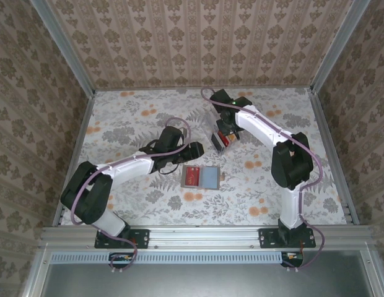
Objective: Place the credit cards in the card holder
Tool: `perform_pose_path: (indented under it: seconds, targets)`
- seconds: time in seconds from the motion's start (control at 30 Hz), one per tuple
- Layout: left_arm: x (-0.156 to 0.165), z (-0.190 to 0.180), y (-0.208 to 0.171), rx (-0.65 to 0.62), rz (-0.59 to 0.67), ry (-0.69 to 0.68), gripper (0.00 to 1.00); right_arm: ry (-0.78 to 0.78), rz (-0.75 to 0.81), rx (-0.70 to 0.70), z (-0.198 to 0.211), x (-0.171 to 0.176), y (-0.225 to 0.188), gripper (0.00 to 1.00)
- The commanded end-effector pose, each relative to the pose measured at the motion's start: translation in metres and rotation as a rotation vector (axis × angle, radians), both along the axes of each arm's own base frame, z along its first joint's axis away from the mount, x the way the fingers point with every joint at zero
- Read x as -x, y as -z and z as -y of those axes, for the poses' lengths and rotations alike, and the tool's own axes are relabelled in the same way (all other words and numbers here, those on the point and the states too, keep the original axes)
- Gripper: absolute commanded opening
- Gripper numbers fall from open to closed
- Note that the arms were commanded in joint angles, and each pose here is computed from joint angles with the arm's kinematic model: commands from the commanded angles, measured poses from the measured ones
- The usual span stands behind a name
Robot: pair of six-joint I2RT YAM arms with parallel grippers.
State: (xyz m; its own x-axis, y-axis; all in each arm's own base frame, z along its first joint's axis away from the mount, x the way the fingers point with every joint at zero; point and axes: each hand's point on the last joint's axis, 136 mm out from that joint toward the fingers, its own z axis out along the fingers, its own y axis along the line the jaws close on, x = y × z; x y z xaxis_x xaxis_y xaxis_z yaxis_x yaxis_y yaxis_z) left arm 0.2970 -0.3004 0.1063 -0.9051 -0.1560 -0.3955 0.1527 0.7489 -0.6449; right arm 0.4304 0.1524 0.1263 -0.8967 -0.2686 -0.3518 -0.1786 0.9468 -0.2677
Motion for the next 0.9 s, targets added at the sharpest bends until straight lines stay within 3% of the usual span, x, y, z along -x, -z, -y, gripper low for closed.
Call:
perform_pose_path:
  seconds: [0.0,0.27,0.47,0.87]
  targets:
    - [-0.007,0.004,-0.009,0.035,0.008,-0.003,0.75,-0.001,-0.019,0.094,0.013,0.0,0.002,0.47]
    - [-0.006,0.002,-0.009,0.038,0.002,-0.007,0.75,0.001,-0.055,0.134,0.015,-0.002,0.019,0.49]
    - [-0.005,0.0,-0.008,0.037,0.0,-0.008,0.75,0.015,-0.004,0.186,0.024,-0.007,0.006,0.49]
    - [-0.004,-0.001,-0.005,0.034,-0.006,-0.011,0.75,0.006,0.038,0.171,0.023,-0.008,-0.01,0.39]
